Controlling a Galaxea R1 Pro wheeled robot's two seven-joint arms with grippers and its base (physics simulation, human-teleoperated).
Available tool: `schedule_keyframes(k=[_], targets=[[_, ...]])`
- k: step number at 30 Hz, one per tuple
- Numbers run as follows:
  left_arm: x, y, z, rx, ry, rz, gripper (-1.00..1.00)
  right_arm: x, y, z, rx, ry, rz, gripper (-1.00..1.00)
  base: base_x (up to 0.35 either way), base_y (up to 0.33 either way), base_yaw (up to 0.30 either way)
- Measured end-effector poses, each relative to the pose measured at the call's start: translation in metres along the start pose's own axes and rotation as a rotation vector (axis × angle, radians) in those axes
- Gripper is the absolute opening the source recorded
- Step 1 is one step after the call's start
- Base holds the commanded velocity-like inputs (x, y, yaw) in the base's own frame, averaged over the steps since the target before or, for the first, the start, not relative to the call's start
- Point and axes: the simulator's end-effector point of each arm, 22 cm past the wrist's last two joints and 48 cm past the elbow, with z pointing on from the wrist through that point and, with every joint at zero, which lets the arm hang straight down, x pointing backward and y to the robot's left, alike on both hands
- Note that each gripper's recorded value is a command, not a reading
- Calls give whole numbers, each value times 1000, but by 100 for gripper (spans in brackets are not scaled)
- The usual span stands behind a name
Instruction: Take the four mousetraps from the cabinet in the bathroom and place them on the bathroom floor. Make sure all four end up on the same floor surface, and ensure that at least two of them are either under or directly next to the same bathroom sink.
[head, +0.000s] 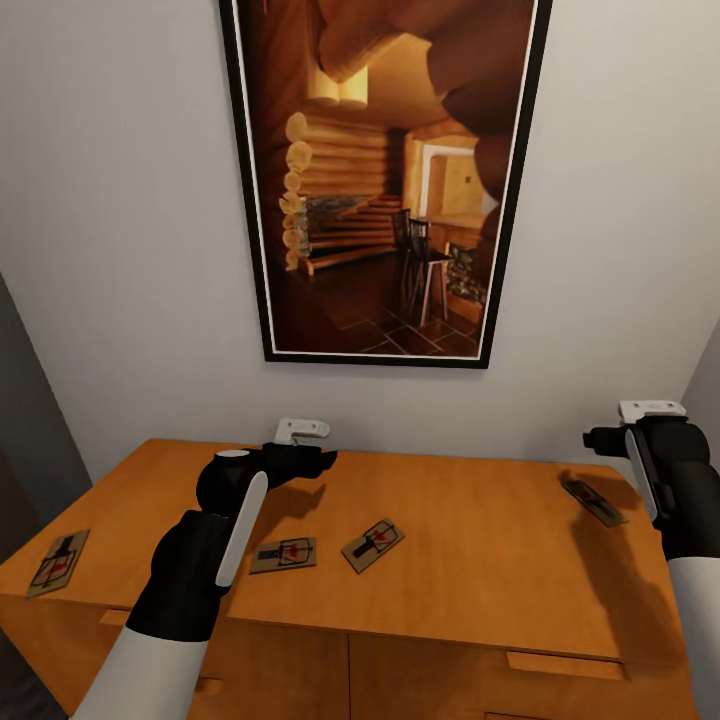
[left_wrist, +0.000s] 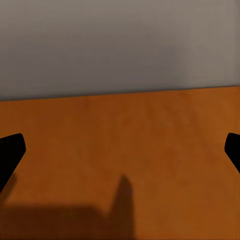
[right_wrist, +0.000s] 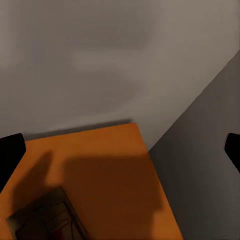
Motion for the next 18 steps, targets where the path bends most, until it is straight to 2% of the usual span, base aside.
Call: schedule_keyframes(k=[7, 18], targets=[[1, 0, 0, 1, 3, -1, 100, -3, 2, -1, -15, -7, -1, 100, 0, 0, 0], [1, -1, 1, 5, 4, -3, 100, -15, 6, -9, -88, -39, 1, 100, 0, 0, 0]])
